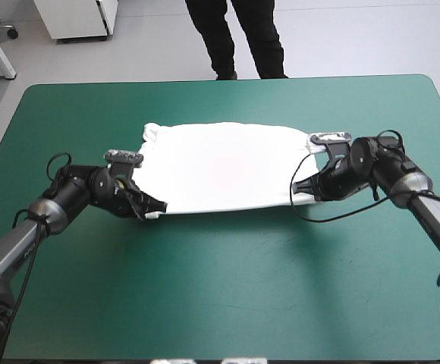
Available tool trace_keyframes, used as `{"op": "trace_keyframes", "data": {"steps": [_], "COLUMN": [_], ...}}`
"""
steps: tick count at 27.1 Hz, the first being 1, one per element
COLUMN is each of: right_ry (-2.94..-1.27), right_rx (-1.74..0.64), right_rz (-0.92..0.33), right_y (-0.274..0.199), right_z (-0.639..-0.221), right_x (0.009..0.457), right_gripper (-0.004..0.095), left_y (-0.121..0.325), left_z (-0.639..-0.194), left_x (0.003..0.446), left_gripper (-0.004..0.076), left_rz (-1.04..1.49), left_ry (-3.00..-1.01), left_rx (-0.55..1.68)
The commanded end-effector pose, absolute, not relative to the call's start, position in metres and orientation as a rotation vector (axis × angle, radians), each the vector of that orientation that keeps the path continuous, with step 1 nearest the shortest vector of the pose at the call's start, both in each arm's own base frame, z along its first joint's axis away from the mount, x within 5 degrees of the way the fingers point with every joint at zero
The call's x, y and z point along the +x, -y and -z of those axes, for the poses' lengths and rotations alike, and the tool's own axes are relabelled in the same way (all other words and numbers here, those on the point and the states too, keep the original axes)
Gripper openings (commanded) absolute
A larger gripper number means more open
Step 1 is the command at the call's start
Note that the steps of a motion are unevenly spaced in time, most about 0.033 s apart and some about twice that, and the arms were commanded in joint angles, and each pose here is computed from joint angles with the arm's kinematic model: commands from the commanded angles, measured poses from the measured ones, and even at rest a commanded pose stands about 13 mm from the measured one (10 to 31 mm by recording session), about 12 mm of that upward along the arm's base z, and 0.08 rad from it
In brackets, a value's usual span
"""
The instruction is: Fold the cloth
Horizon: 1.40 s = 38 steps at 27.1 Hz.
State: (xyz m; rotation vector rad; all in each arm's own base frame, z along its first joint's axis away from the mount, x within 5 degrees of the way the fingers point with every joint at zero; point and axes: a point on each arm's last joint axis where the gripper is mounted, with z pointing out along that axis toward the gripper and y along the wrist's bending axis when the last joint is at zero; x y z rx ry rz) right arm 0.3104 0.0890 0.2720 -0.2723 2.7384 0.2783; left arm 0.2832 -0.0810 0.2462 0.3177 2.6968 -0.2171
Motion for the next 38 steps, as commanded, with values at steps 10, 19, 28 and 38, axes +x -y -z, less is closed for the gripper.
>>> {"op": "trace_keyframes", "data": {"steps": [10, 19, 28, 38], "right_ry": [-2.771, -2.808, -2.783, -2.532], "right_rx": [-0.325, -0.302, -0.249, -0.206], "right_rz": [-0.421, -0.448, -0.436, -0.305], "right_y": [-0.104, -0.106, -0.103, -0.085], "right_z": [-0.274, -0.268, -0.301, -0.386], "right_x": [0.248, 0.25, 0.245, 0.233], "right_gripper": [-0.0017, 0.0375, 0.0535, 0.0536], "left_y": [0.07, 0.07, 0.068, 0.018], "left_z": [-0.246, -0.242, -0.276, -0.338], "left_x": [0.228, 0.225, 0.224, 0.245], "left_gripper": [-0.0009, 0.0375, 0.0584, 0.0582], "left_rz": [0.267, 0.264, 0.243, 0.144], "left_ry": [-2.683, -2.72, -2.721, -2.569], "left_rx": [0.282, 0.356, 0.351, 0.009]}}
